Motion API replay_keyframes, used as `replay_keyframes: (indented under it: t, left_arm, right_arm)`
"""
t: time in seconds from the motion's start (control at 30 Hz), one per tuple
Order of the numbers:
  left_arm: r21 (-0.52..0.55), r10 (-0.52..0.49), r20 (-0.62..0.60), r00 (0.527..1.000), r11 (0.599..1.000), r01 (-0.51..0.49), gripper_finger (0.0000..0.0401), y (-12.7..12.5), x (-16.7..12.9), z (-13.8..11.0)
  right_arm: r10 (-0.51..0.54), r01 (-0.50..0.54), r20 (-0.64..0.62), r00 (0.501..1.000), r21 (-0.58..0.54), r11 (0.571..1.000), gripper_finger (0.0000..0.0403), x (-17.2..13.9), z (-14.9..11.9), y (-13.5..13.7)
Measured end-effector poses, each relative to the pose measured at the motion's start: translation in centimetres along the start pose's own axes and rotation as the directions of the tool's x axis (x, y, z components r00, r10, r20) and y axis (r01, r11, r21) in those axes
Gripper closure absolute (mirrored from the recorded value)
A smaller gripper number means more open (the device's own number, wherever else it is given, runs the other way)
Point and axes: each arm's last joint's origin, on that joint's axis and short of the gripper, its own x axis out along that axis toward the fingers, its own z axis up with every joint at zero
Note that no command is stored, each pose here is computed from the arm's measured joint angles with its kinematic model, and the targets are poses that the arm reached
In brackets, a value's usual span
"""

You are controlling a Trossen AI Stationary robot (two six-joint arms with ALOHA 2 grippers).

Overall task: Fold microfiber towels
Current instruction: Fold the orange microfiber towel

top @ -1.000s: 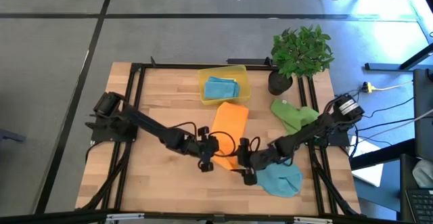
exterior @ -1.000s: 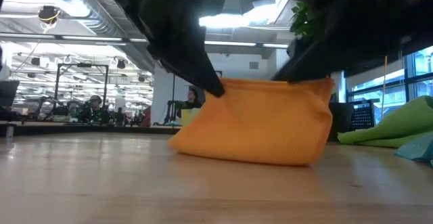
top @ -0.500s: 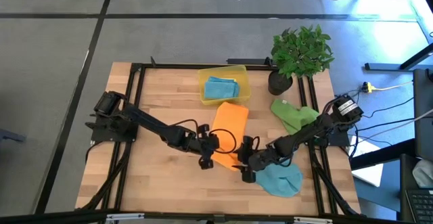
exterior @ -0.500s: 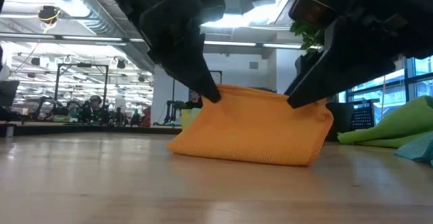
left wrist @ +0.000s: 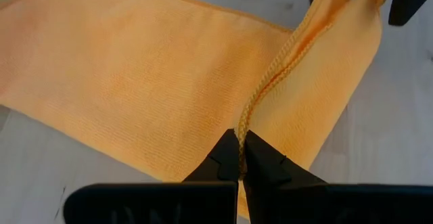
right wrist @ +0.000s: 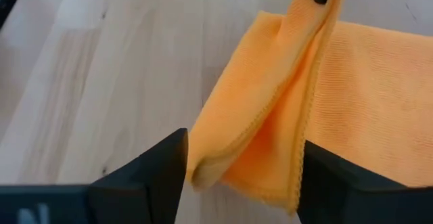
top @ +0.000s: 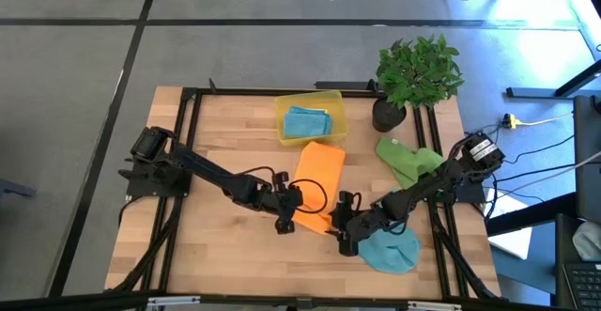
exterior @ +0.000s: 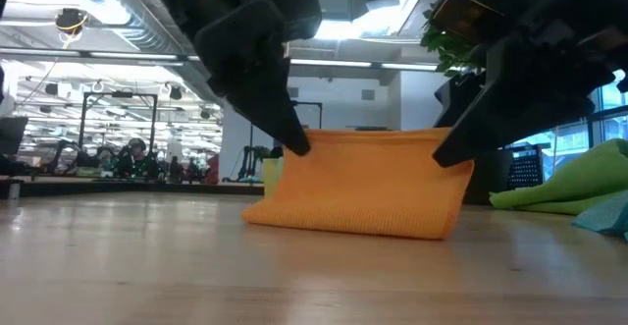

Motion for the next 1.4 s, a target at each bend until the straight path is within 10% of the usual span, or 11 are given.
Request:
replay_keyframes:
  t: [0.5, 0.73, 1.03, 1.4]
  left_arm:
    - [0.009, 0.007, -0.022, 1.0, 1.0, -0.007, 0.0401, 0.0, 0.0, -0.3]
    - [0.019, -0.034, -0.035, 0.999, 0.999, 0.034, 0.0401, -1.1, -0.4, -0.7]
    - [-0.04, -0.227, -0.026, 0.974, 0.973, 0.226, 0.0401, -4.1, -1.6, -1.2]
    - [0.09, -0.494, 0.037, 0.869, 0.868, 0.489, 0.0401, -10.5, -6.4, 0.1]
  right_arm:
    - [-0.054, 0.056, 0.022, 0.998, -0.104, 0.993, 0.0275, 0.0, 0.1, -0.2]
    - [-0.002, 0.002, 0.001, 1.0, -0.197, 0.98, 0.038, 0.0, 0.0, 0.0]
    - [0.243, -0.251, -0.061, 0.968, -0.223, 0.942, 0.0396, -0.1, 0.0, 0.8]
    - [0.556, -0.536, -0.013, 0.831, -0.286, 0.794, 0.0394, -2.3, 2.4, 5.6]
